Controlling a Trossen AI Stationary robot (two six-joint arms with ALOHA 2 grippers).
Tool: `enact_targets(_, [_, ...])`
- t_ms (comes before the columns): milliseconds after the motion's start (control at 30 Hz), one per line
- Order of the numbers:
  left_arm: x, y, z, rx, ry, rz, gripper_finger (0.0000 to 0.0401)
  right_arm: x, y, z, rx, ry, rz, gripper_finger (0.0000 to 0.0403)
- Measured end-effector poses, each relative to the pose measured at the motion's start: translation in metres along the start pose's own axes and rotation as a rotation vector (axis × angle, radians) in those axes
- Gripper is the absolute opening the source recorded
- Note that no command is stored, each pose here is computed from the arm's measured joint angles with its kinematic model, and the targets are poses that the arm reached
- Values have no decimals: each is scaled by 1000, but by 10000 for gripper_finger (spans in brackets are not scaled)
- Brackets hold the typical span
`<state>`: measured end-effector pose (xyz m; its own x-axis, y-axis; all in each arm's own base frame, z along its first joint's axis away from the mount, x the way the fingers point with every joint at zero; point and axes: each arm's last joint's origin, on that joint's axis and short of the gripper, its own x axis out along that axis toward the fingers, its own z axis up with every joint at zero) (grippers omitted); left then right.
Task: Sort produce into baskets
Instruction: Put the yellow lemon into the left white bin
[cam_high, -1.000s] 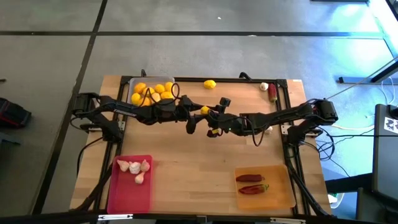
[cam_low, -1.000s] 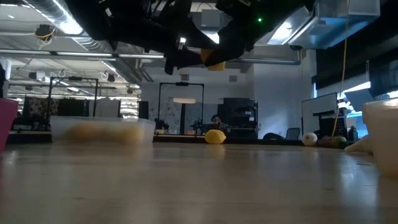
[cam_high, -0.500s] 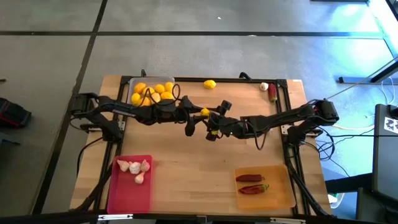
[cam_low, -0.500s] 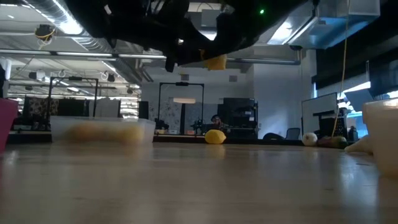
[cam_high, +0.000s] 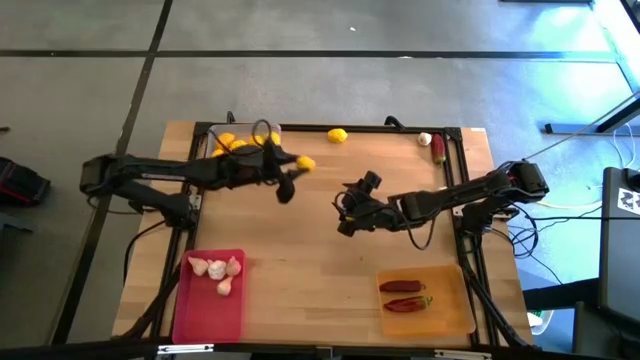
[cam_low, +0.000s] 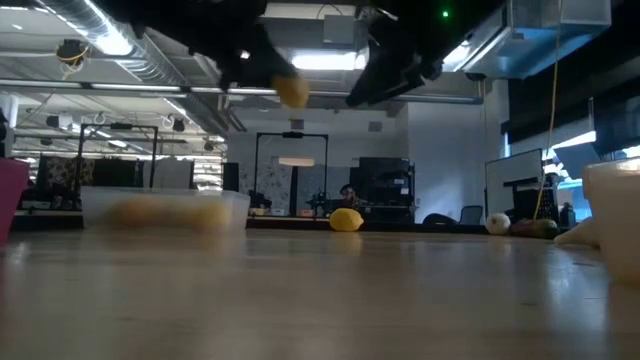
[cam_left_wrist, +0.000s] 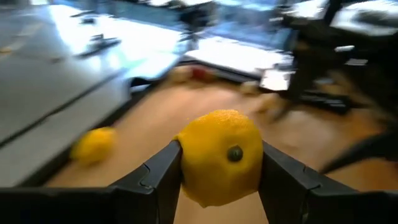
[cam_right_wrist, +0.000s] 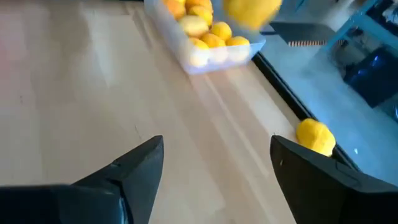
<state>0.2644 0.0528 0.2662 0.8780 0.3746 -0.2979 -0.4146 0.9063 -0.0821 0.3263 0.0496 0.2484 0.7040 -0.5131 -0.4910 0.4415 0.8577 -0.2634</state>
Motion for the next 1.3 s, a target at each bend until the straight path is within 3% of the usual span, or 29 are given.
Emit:
enact_targets(300, [-42,55,7,-19,94,400,172,1,-1,-2,37,17,0,286])
enact_targets(567, [-50,108,-19,-96,282,681,172,2,-1,-4,38,17,-1,286])
enact_targets(900, [-47,149,-54,-177,393,847,173,5,-2,-8,60,-4,0,286])
enact_targets(1300, [-25,178,-81,-175,528,908,173,8,-5,-7,71,2,23,286])
